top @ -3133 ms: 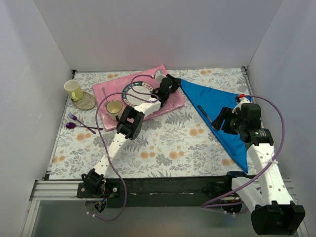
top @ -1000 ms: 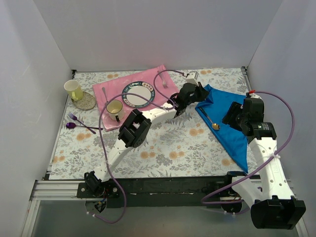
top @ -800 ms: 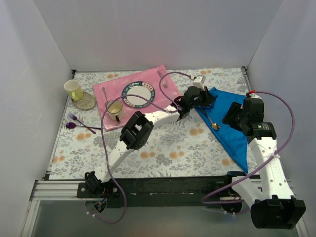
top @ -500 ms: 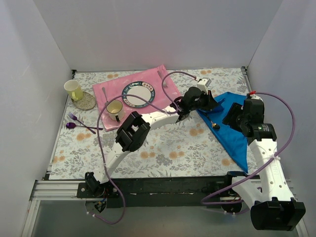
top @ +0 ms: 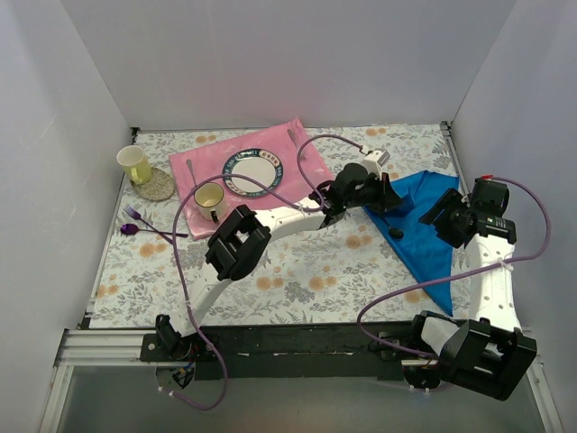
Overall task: Fold the napkin, place the utensils inside, and roll it up
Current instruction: Fold the napkin
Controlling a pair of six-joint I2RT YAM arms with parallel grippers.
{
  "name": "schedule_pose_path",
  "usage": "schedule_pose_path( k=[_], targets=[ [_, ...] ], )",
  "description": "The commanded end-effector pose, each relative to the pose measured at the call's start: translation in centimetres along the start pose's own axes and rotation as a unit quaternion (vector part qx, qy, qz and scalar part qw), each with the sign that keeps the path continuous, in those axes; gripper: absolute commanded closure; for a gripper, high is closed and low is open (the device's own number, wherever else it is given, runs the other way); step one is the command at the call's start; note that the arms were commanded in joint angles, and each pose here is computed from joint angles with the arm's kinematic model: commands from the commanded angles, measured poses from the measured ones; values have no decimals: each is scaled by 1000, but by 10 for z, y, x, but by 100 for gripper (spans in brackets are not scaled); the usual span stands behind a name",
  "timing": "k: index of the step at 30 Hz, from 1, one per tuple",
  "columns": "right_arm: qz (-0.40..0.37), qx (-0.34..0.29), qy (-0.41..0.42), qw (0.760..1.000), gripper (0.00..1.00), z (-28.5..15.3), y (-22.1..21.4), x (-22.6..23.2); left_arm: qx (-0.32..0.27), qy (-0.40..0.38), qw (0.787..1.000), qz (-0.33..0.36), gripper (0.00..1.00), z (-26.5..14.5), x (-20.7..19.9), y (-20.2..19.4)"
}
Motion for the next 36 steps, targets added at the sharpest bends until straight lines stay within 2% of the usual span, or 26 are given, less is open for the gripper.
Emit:
schedule_pose_path(
  k=[1, 9, 11, 12, 13, 15, 17, 18, 23, 26, 28, 31, 32, 36],
  targets=[
    [-11, -1, 44, 999, 30, -4, 0, 6, -26, -28, 999, -3, 100, 0, -28, 12],
    [-18, -9, 14, 1000, 29, 3, 3, 0, 0, -29, 1000, -11, 99, 4, -30, -16],
    [-17, -8, 7, 1000, 28, 5, 6, -1, 16, -33, 999, -8, 86, 0, -29, -21],
    [-15, -10, 1, 1000, 27, 5, 7, -2, 23, -31, 999, -3, 65, -2, -30, -21],
    [-12, -6, -4, 1000, 27, 7, 7, -4, 46, -22, 999, -3, 57, -5, -28, -25],
    [-8, -9, -9, 1000, 25, 9, 8, -6, 52, -20, 998, 11, 43, -14, -32, -18],
    [-6, -8, -12, 1000, 23, 12, 8, -10, 62, -15, 998, 15, 38, -25, -33, -14],
    [-9, 0, -2, 1000, 23, 14, 6, -11, 50, -22, 998, 15, 36, -35, -41, 3],
    [-33, 57, 41, 997, 23, 35, -9, -18, 62, -29, 997, -34, 33, -75, -51, 43],
    [-28, 101, 52, 993, 23, 47, -17, -23, 75, -2, 996, -51, 33, -102, -44, 58],
    [-17, 129, 49, 990, 23, 55, -25, -29, 90, 7, 992, -83, 33, -112, -25, 64],
    [0, 150, 45, 988, 27, 63, -33, -34, 107, -10, 984, -143, 37, -122, 2, 66],
    [10, 154, 44, 987, 32, 64, -36, -36, 108, -11, 984, -143, 39, -123, 6, 66],
    [42, 138, 7, 989, 40, 67, -45, -45, 109, -2, 985, -131, 39, -130, 9, 61]
  ],
)
Point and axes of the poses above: each gripper's point midway between its finger pads, its own z axis out along the fingers, its own x axis along the line the jaws close on, y = z × x, the point moved 10 cm from there along -z, back along the fingers, and after that the axes turned 11 degrees about z, right-handed, at the moved point
